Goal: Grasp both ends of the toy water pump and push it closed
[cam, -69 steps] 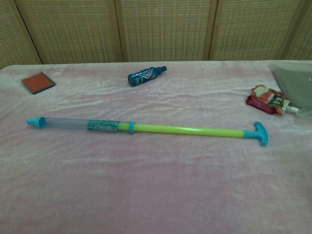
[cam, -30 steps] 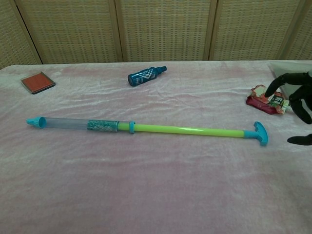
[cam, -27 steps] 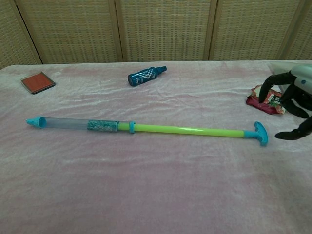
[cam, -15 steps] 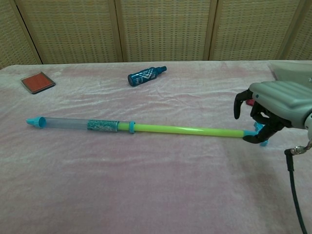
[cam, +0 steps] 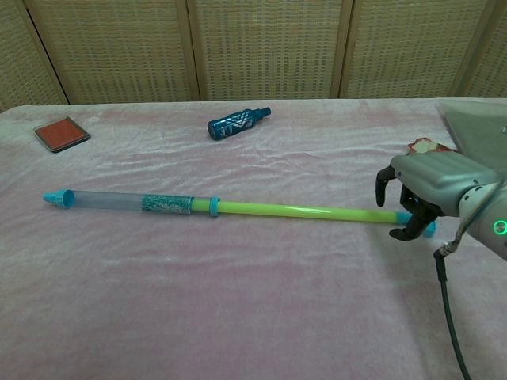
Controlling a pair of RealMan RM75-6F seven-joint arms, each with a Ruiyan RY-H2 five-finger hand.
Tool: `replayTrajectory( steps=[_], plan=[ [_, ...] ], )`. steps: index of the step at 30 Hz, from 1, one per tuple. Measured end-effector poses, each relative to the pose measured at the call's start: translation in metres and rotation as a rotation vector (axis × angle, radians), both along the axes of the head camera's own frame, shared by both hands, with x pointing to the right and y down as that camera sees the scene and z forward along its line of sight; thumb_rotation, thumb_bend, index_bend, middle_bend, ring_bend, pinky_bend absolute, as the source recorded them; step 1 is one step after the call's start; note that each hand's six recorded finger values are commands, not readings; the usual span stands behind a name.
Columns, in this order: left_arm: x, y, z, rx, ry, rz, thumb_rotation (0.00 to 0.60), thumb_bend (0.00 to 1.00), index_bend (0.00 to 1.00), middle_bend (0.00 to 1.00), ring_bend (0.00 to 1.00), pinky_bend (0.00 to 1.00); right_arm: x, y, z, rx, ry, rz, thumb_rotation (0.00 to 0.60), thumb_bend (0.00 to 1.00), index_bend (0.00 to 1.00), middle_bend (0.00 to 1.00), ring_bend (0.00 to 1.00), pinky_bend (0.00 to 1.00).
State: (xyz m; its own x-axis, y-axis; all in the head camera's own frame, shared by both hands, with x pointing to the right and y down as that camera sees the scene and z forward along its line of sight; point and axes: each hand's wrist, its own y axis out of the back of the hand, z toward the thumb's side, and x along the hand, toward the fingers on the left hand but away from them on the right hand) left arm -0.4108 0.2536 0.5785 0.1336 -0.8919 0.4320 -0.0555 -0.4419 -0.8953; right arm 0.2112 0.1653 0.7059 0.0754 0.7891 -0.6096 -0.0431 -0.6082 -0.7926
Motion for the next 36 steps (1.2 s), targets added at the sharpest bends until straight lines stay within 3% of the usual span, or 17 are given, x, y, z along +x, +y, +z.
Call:
replayTrajectory(
  steps=[19, 31, 36],
  plan=[
    [-0.001, -0.001, 0.005, -0.006, -0.022, -0.003, 0.6, 0.2, 0.0, 0.0, 0.0, 0.0, 0.01, -0.015, 0.024, -0.016, 0.077, 0.036, 0.6, 0.52, 0.5, 1.0, 1.0, 0.89],
    [-0.001, -0.001, 0.008, -0.011, -0.029, 0.002, 0.6, 0.2, 0.0, 0.0, 0.0, 0.0, 0.019, -0.011, 0.039, -0.051, 0.124, 0.047, 0.6, 0.55, 0.52, 1.0, 1.0, 0.89],
    [-0.001, 0.0, 0.009, -0.013, -0.03, 0.003, 0.6, 0.2, 0.0, 0.0, 0.0, 0.0, 0.024, -0.01, 0.043, -0.058, 0.139, 0.053, 0.6, 0.56, 0.65, 1.0, 1.0, 0.89]
  ],
)
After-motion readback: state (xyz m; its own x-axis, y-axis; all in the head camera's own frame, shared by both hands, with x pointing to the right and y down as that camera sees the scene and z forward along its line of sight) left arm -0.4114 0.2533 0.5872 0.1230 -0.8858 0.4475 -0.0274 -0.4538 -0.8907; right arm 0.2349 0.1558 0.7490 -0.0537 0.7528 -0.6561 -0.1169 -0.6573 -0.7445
